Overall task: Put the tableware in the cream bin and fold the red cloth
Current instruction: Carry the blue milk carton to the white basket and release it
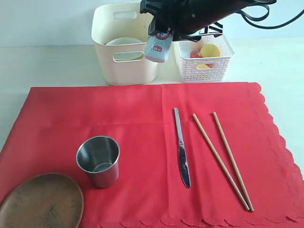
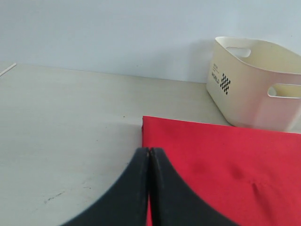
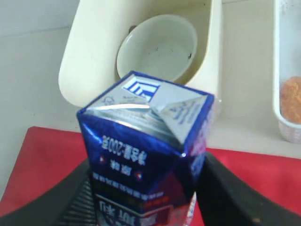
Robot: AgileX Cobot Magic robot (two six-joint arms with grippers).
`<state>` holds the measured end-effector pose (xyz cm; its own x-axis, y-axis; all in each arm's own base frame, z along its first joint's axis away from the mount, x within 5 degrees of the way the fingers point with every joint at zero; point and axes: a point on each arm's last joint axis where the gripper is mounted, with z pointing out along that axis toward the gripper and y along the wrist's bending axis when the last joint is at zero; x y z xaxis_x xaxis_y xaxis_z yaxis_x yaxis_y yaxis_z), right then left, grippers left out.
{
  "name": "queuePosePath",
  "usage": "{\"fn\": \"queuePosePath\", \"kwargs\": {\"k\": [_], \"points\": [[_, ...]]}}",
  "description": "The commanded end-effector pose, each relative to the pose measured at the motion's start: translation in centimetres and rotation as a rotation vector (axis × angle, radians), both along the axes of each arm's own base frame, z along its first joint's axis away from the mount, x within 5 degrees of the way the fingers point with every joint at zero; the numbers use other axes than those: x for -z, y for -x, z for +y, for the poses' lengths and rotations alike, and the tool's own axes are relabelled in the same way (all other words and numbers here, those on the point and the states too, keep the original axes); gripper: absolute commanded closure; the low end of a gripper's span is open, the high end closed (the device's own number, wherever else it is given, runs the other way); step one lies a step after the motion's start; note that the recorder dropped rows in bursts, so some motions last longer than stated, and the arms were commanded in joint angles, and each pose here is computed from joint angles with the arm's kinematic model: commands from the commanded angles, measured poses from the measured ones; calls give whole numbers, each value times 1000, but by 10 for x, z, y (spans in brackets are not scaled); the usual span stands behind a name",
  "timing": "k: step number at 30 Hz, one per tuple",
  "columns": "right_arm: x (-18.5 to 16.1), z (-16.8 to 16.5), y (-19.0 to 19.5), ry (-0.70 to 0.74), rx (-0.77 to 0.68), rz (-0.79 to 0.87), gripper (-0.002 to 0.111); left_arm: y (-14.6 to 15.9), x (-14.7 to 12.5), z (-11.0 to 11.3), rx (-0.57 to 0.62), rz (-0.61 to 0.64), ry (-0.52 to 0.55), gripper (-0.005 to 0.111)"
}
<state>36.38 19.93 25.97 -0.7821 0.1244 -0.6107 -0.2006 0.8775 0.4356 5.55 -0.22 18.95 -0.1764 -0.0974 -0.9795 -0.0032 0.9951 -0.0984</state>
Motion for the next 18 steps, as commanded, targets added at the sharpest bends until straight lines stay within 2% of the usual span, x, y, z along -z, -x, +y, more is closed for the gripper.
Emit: {"fn": "queuePosePath", "kwargs": {"k": [1,12,18], "points": [[-1,7,-23,-47,36,-58,108,0,-1,0,5,-12,-7,104],[-19,32,-85,-96,31,-212,108,0,-1,0,5,-12,-7,104],[-5,45,-111,-104,23,-235,108,0,-1,0,5,-12,-7,104]]}}
